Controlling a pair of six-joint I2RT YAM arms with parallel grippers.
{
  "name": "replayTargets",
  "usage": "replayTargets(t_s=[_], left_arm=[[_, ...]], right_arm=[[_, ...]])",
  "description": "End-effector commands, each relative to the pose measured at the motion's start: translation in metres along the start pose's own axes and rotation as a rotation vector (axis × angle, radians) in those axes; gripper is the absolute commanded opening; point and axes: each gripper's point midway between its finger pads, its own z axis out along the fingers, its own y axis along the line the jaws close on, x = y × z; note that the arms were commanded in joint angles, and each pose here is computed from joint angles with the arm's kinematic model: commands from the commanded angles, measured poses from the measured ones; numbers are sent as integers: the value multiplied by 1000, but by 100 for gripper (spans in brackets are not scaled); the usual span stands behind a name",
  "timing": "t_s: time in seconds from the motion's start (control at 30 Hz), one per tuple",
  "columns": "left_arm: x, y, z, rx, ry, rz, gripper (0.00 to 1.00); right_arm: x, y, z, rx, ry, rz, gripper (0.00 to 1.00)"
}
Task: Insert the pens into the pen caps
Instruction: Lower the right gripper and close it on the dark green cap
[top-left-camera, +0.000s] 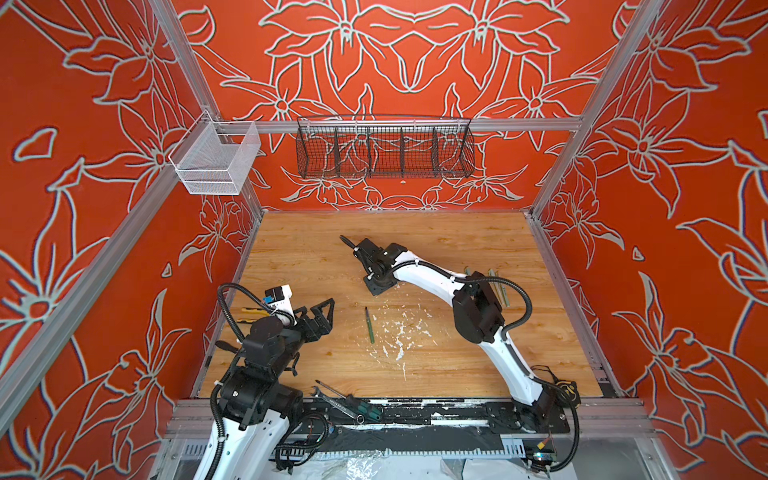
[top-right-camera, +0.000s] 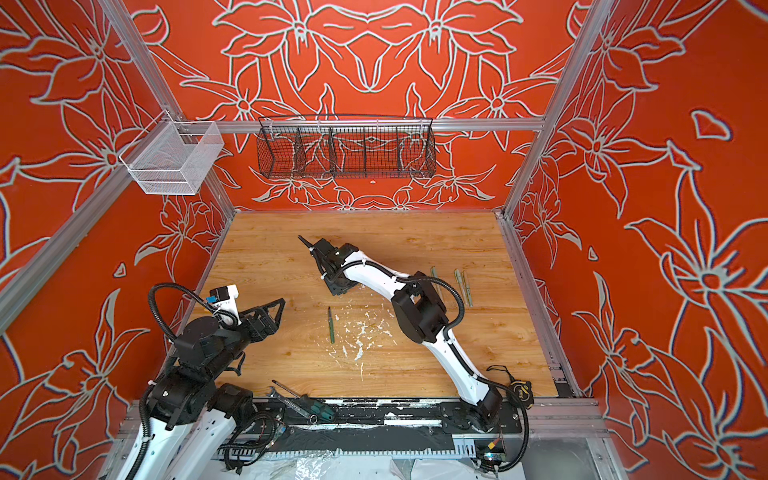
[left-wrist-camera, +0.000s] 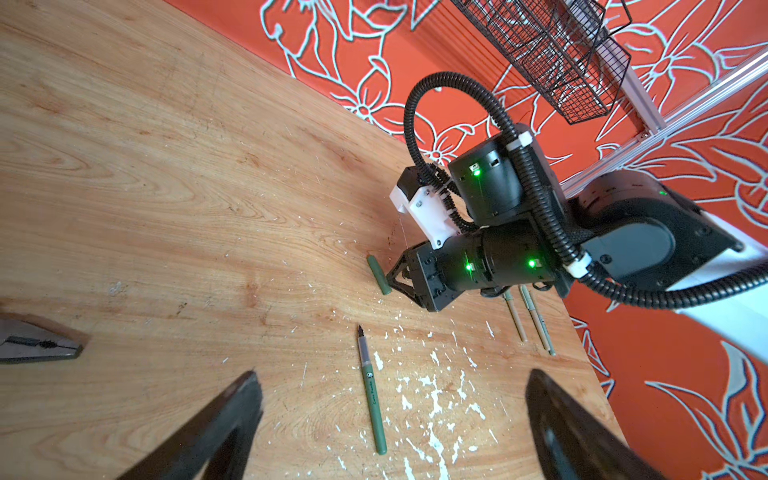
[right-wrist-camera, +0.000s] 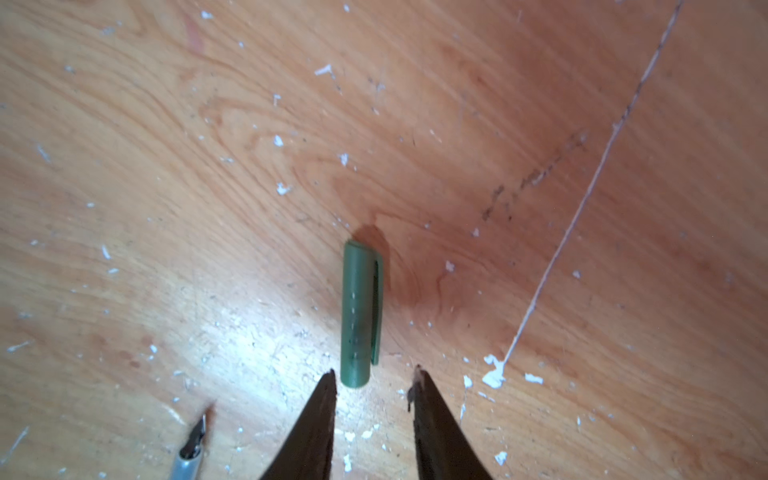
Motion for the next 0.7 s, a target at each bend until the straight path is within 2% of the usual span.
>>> replayTargets(t_s=[0.0,0.27,0.67], left_arm=[[1,7,-1,-25,-11,-8,97],[0,7,-3,-26,-13,-6,97],[0,7,-5,-28,-18,-7,97]], right_arm=[[14,3,12,13,64,-54,33],[11,15,17,-5,54,-91,27],[16,18,29,-1,83,-82,20]])
